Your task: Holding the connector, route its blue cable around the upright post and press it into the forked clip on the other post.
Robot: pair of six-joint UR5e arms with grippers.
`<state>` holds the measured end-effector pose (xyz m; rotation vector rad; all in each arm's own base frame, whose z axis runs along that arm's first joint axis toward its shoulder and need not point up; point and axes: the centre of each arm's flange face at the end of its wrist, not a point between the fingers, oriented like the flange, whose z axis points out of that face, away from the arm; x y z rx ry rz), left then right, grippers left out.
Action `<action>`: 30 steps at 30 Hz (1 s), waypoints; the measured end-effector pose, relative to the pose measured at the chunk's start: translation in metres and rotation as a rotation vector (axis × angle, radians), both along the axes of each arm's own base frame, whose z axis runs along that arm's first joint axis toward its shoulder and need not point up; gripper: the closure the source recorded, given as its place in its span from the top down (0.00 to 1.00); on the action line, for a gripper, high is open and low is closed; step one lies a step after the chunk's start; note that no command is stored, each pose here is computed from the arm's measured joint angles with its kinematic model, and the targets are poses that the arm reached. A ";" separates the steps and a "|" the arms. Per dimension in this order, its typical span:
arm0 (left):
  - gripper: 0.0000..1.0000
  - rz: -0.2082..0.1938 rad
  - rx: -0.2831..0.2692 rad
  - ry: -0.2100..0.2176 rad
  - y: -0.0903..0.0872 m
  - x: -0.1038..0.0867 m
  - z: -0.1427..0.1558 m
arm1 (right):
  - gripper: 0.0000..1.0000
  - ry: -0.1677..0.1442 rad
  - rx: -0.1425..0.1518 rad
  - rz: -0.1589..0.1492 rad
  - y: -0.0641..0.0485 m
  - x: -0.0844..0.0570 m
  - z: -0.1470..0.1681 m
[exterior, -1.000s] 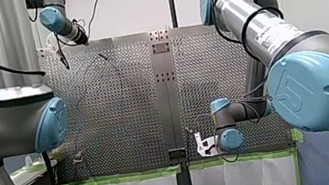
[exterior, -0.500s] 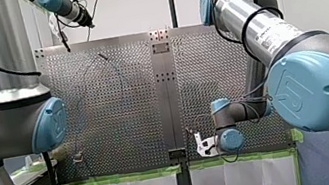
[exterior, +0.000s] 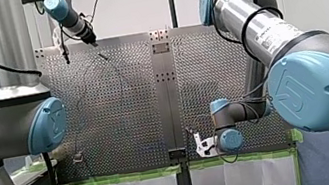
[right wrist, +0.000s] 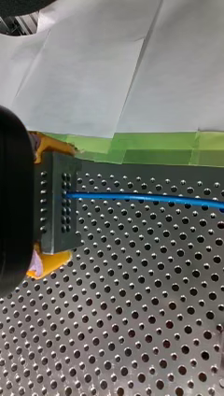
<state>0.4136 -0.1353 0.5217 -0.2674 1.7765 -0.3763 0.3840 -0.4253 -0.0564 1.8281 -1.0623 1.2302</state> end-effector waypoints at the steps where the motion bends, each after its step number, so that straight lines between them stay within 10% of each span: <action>1: 1.00 0.002 0.001 0.007 0.000 -0.001 -0.001 | 0.00 0.000 0.000 0.000 0.000 0.000 0.000; 30: 1.00 0.112 0.063 0.100 0.008 -0.013 -0.008 | 0.00 0.002 0.003 0.004 0.002 0.001 -0.001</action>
